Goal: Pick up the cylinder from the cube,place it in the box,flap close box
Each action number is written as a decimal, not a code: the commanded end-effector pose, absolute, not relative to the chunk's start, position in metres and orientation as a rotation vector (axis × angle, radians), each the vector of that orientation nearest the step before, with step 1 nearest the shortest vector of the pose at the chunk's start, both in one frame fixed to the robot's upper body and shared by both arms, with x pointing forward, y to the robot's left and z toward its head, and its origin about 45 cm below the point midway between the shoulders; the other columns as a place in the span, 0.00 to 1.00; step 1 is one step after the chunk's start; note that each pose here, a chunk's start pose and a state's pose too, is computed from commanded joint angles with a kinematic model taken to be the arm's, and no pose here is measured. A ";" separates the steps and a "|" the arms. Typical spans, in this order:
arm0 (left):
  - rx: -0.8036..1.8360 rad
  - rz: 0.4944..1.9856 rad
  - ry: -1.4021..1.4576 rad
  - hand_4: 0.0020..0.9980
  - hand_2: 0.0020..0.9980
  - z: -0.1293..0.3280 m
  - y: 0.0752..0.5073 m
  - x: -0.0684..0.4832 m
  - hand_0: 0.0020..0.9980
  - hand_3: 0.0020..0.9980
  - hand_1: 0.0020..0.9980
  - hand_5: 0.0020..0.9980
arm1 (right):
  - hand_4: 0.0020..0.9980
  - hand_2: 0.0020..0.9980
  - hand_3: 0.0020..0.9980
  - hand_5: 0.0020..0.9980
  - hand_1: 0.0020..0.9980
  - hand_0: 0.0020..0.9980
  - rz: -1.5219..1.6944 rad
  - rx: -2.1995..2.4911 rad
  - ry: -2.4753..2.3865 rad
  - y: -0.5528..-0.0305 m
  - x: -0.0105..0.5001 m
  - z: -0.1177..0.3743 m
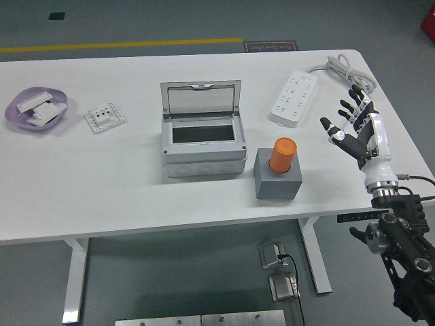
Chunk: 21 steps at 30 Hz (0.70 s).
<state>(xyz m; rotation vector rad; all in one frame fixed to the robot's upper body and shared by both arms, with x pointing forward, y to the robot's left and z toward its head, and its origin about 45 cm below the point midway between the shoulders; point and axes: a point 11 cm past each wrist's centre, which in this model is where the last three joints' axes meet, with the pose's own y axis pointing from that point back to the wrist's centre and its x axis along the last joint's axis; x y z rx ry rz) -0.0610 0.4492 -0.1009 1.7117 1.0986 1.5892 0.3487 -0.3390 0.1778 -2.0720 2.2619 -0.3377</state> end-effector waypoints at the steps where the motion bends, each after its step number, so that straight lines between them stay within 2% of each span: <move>1: 1.715 1.587 1.102 0.66 0.61 -0.101 0.449 -0.062 0.63 0.61 0.65 0.25 | 0.98 0.95 0.94 0.38 0.89 0.84 -0.337 -2.070 2.263 -0.340 0.348 0.178; 6: 1.722 1.590 1.122 0.66 0.61 -0.100 0.449 -0.069 0.63 0.61 0.65 0.25 | 0.98 0.95 0.94 0.38 0.89 0.84 -0.321 -2.077 2.266 -0.340 0.346 0.174; 7: 1.723 1.590 1.127 0.66 0.61 -0.100 0.448 -0.070 0.63 0.61 0.65 0.25 | 1.00 0.93 0.93 0.52 0.88 0.84 -0.318 -2.084 2.264 -0.339 0.347 0.174; 12: 1.738 1.582 1.154 0.66 0.61 -0.100 0.447 -0.081 0.63 0.61 0.65 0.25 | 1.00 0.93 0.93 0.52 0.88 0.84 -0.310 -2.112 2.241 -0.332 0.352 0.174; 13: 1.744 1.577 1.159 0.66 0.61 -0.100 0.446 -0.083 0.63 0.61 0.65 0.25 | 1.00 0.92 0.92 0.57 0.88 0.83 -0.313 -2.116 2.233 -0.331 0.354 0.175; 18: 1.750 1.571 1.161 0.66 0.61 -0.100 0.445 -0.086 0.63 0.61 0.65 0.25 | 1.00 0.92 0.92 0.57 0.88 0.83 -0.316 -2.152 2.190 -0.316 0.360 0.176; 19: 1.747 1.573 1.158 0.66 0.61 -0.100 0.445 -0.085 0.63 0.61 0.65 0.25 | 0.99 0.92 0.91 0.80 0.88 0.84 -0.314 -2.167 2.182 -0.312 0.361 0.175; 21: 1.738 1.578 1.150 0.66 0.61 -0.100 0.445 -0.082 0.63 0.61 0.65 0.25 | 0.99 0.92 0.91 0.80 0.88 0.84 -0.309 -2.207 2.163 -0.304 0.362 0.171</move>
